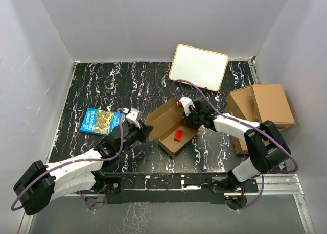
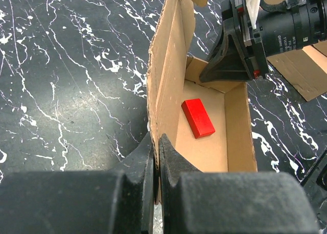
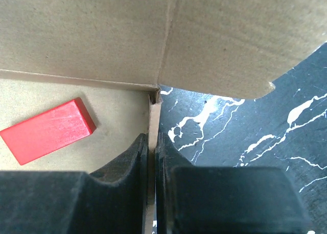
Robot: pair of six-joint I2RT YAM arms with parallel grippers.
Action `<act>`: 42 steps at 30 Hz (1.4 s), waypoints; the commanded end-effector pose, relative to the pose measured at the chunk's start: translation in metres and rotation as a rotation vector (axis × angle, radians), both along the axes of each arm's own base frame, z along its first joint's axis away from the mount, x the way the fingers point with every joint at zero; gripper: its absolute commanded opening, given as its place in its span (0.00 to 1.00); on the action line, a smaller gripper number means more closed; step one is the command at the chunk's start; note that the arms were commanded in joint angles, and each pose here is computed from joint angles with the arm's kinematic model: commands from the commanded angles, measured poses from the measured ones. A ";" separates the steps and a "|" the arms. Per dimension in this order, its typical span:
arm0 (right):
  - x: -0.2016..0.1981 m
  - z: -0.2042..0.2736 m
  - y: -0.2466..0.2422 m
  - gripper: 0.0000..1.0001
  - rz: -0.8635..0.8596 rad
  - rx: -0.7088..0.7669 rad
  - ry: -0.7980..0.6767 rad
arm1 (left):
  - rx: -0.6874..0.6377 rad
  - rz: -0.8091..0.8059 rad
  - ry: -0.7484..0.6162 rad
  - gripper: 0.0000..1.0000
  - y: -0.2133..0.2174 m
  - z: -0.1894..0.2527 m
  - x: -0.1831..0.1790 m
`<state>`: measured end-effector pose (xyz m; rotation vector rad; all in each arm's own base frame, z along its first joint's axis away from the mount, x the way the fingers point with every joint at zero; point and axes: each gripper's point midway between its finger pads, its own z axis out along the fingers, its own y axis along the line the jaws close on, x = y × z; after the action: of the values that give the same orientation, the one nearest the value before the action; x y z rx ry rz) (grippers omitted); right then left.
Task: Fold the paper box
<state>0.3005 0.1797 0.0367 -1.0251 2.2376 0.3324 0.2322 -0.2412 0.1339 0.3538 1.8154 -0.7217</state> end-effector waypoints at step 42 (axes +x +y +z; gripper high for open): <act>0.006 -0.002 -0.008 0.22 0.027 -0.062 -0.051 | -0.029 0.002 -0.070 0.00 -0.013 0.031 0.011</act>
<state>0.3046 0.1736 0.0334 -1.0764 2.2156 0.2576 0.2347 -0.2482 0.1344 0.3738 1.8192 -0.7112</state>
